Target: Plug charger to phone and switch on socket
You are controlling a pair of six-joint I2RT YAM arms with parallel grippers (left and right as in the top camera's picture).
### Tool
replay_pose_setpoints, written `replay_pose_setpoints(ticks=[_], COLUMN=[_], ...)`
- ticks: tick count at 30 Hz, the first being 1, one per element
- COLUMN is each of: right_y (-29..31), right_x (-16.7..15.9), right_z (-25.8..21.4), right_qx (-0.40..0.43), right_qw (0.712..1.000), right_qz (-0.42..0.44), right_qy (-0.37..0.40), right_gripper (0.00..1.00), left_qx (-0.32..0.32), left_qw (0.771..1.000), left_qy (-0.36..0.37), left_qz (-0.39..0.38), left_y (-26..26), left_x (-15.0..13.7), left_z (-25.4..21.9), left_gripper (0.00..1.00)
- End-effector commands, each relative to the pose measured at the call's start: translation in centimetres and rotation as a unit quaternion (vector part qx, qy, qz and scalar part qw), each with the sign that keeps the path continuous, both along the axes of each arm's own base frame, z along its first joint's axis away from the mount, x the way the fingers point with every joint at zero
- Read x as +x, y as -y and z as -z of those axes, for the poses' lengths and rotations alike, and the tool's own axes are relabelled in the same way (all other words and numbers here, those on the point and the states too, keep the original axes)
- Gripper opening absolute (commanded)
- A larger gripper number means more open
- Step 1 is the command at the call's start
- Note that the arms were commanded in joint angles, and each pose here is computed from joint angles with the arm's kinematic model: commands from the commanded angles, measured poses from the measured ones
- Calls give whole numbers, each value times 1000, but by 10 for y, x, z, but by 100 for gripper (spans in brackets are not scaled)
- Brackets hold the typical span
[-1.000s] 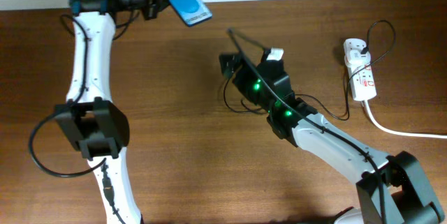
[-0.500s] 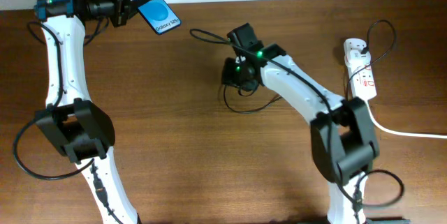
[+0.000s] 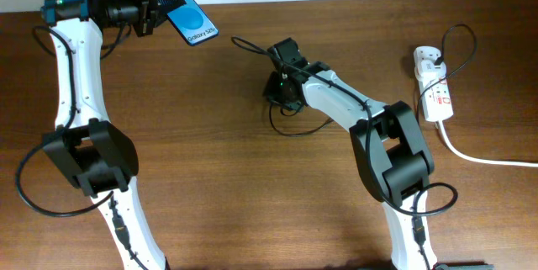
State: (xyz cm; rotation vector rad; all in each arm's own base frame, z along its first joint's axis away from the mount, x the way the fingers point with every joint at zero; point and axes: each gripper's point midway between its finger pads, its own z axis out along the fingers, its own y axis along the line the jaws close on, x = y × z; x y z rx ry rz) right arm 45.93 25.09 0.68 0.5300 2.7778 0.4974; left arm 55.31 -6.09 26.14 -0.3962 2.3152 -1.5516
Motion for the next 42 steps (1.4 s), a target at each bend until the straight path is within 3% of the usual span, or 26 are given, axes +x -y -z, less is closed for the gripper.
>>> replay_pose_setpoints(ticks=[1,2,4,7,10,13,15,18,20,21,25,27,31,34,42], right_y=[-1,-1,-1,-5,-6,21,45,63,73,77,52,45,41,18,2], right_x=[1,2,3,6,6,-13,-53,-113,-144,-158,-176,-180,-179,-176,-136], right_z=[12,12,12,-9,-120,-234,-311,-360,-348,-316,-232,-218,-211,-218,-234], right_qx=[-2,-1,-2,18,113,183,202,181,173,190,237,229,217,231,247], right_qw=[1000,1000,1000,996,958,925,900,885,894,906,913,914,918,902,884], right_qz=[4,4,3,-79,-227,-252,-271,-286,-268,-237,-223,-229,-229,-255,-221], right_qy=[-8,-6,-4,23,130,217,275,318,314,294,245,243,238,262,329], right_gripper=[26,23,4,4,4,4,4,4,4,5,4,4,4,4,4], left_qx=[-7,-7,-7,-7,11,12,-36,-67,-70,-73,-68,-70,-73,-85,-92], left_qw=[1000,1000,1000,1000,998,991,966,954,951,948,942,941,943,944,947], left_qy=[24,24,19,10,42,93,187,206,205,204,202,201,190,168,142], left_qz=[16,16,17,23,44,94,173,207,220,233,260,265,262,269,272], left_y=[4,4,4,7,11,36,64,86,100,113,144,149,149,159,167], left_x=[-4,-4,-6,-10,-14,-21,-40,-51,-56,-60,-70,-72,-72,-78,-82], left_z=[-14,-14,-12,-9,-7,-12,-36,-46,-46,-46,-43,-43,-43,-45,-45], left_gripper=[0,0,0,0,0,0,0,0,0,0,0,0,0,0,0])
